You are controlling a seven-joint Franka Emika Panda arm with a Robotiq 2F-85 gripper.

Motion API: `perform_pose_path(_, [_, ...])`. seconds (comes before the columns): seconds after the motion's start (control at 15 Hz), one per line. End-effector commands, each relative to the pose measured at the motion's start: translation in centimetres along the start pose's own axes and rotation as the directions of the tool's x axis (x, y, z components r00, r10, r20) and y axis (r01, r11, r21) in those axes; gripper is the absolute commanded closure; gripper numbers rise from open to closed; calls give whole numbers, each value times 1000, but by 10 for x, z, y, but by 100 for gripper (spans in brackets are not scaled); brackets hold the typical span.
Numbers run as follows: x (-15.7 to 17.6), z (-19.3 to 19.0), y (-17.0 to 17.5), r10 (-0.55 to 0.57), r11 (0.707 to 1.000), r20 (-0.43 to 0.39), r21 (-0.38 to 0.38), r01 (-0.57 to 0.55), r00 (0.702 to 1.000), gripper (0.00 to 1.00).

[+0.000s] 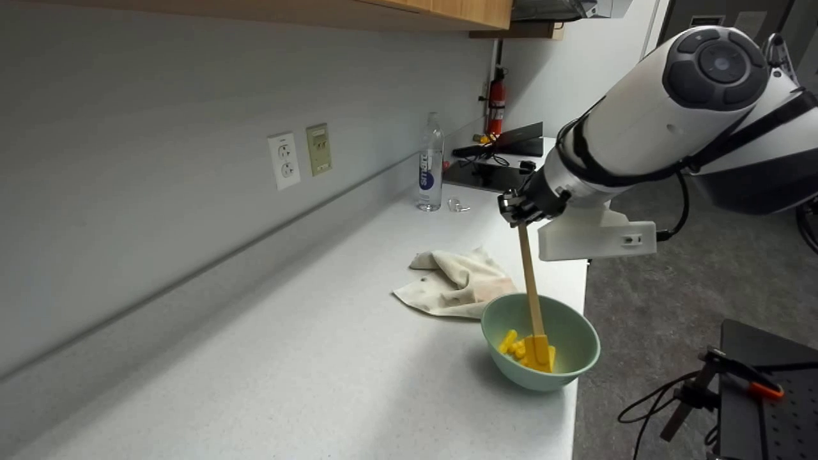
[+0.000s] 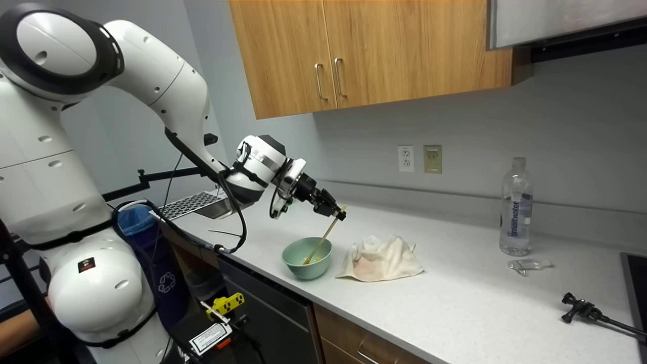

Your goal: Use the wooden spoon to mix in the bowl

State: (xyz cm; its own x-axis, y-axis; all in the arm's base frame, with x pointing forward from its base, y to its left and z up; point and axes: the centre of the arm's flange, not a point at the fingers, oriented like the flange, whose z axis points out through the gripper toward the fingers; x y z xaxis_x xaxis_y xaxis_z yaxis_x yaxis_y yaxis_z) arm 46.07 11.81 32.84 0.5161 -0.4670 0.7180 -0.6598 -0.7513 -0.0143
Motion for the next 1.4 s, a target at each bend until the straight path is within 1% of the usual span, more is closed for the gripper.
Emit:
perform_pose_path(0.0, [6, 11, -9, 41, 999, -32, 10, -41, 999, 96])
perform_pose_path(0.33, [12, 14, -10, 70, 998, -93, 19, -68, 993, 96])
perform_pose_path(0.73, [25, 11, -7, 111, 994, -135, 10, -110, 985, 96])
perform_pose_path(0.87, [31, 5, -5, 108, 994, -141, 3, -109, 984, 96])
perform_pose_path(1.33, [63, -33, -6, 137, 991, -227, 21, -135, 964, 96])
